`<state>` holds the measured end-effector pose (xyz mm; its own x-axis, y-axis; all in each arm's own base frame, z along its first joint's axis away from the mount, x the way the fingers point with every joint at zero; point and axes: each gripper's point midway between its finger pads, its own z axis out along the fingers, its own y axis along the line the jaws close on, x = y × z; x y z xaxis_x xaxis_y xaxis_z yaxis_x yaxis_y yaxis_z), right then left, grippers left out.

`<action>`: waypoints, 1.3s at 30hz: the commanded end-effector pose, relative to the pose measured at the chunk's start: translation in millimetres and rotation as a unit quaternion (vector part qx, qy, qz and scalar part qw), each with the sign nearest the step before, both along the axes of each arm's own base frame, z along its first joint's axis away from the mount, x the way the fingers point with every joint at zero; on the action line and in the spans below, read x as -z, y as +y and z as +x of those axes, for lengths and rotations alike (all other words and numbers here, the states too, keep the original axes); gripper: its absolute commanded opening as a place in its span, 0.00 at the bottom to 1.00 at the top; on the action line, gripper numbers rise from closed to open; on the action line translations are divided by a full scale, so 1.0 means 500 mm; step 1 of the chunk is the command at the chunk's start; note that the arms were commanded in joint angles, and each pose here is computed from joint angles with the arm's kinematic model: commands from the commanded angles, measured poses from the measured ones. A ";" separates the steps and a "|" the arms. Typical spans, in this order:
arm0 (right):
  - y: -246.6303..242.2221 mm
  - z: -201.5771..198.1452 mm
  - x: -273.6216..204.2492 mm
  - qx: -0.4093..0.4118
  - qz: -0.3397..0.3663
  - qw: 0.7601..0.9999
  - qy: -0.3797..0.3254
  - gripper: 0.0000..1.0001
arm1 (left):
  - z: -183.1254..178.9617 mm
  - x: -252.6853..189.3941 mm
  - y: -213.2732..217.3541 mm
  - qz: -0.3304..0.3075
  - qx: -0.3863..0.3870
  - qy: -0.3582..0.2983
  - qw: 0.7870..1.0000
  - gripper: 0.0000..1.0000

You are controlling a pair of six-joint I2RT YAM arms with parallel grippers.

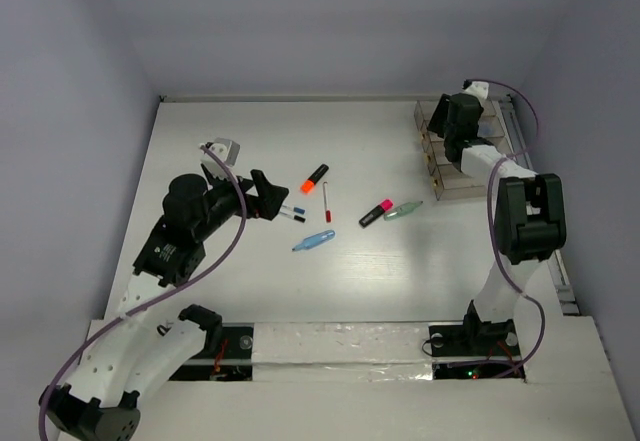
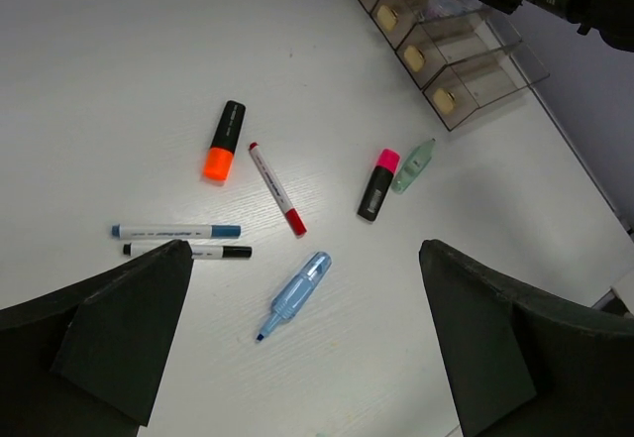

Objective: Sort the stationery into containers
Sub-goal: Place the stationery in the storage box.

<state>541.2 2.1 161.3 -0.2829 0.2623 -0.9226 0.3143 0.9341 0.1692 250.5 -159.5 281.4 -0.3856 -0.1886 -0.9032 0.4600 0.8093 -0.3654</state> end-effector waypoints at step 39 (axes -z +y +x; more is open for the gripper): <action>-0.042 0.096 0.040 0.065 -0.031 0.997 0.016 0.86 | 0.001 -0.042 0.023 -0.005 -0.022 -0.081 0.996 0.99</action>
